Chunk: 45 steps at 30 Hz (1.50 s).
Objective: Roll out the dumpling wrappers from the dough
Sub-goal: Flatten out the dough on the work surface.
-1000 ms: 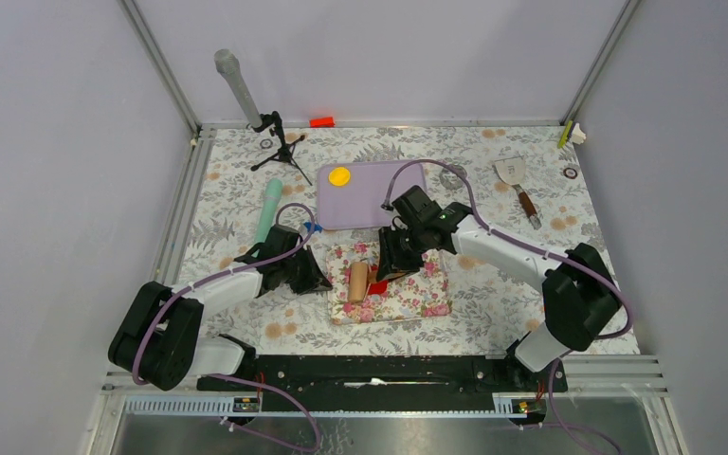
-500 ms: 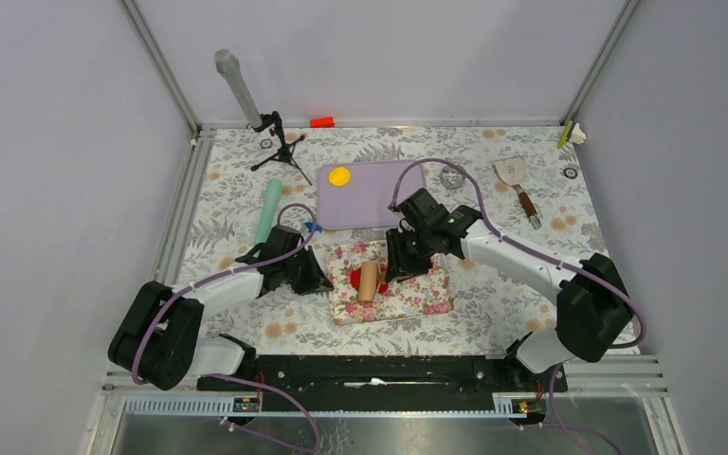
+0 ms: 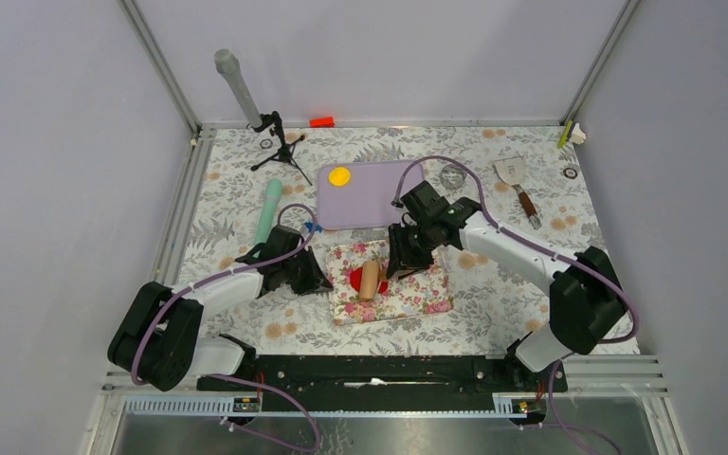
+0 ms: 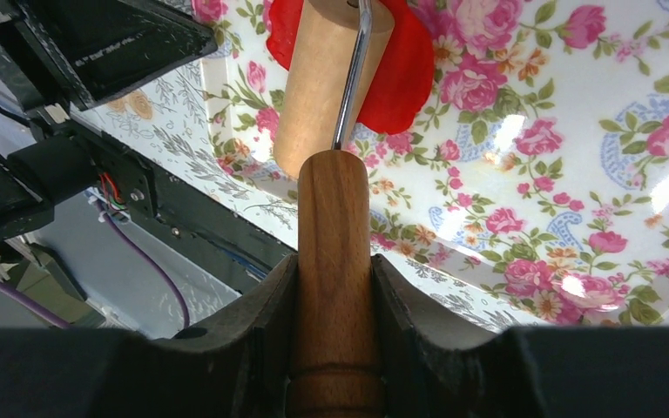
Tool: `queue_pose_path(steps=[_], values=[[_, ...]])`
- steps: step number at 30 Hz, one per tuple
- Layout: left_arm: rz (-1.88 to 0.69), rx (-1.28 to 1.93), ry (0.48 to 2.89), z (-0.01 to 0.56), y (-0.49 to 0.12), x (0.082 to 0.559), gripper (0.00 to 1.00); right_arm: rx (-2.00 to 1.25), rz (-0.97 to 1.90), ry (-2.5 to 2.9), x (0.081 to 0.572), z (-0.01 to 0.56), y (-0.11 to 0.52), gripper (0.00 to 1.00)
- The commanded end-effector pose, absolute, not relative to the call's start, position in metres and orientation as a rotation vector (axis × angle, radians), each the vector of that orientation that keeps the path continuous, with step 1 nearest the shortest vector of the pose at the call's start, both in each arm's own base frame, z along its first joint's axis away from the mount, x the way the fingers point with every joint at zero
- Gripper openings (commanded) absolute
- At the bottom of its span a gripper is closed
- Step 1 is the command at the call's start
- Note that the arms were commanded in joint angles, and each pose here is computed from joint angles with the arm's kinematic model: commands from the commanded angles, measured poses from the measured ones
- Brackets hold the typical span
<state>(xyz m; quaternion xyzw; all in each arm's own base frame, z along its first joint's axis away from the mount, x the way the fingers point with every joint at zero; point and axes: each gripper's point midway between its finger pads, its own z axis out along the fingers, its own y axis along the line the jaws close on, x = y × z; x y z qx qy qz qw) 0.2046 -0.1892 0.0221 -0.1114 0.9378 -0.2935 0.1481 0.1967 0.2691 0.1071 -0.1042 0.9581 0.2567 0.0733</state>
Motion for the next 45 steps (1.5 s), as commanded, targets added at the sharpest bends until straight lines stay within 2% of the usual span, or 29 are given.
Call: queue_pose_path(steps=[1,8,15,21,32,45], values=[[-0.795,-0.276,2.770,0.012,-0.185,0.186,0.00,-0.204,0.618,2.900,0.225,0.086,0.264,0.00],[-0.786,-0.299,2.770,0.011,-0.183,0.183,0.00,-0.015,0.499,2.914,0.234,0.057,0.256,0.00],[-0.766,-0.295,2.778,0.012,-0.181,0.183,0.00,0.063,0.356,2.997,0.199,0.028,0.205,0.00],[-0.765,-0.297,2.768,0.014,-0.180,0.182,0.00,0.159,0.309,2.946,0.200,0.035,0.187,0.00],[-0.754,-0.302,2.780,0.014,-0.180,0.183,0.00,0.265,0.414,2.810,0.237,0.040,0.232,0.00],[-0.740,-0.325,2.830,0.010,-0.177,0.173,0.00,0.390,0.281,2.784,0.195,0.048,0.163,0.00]])
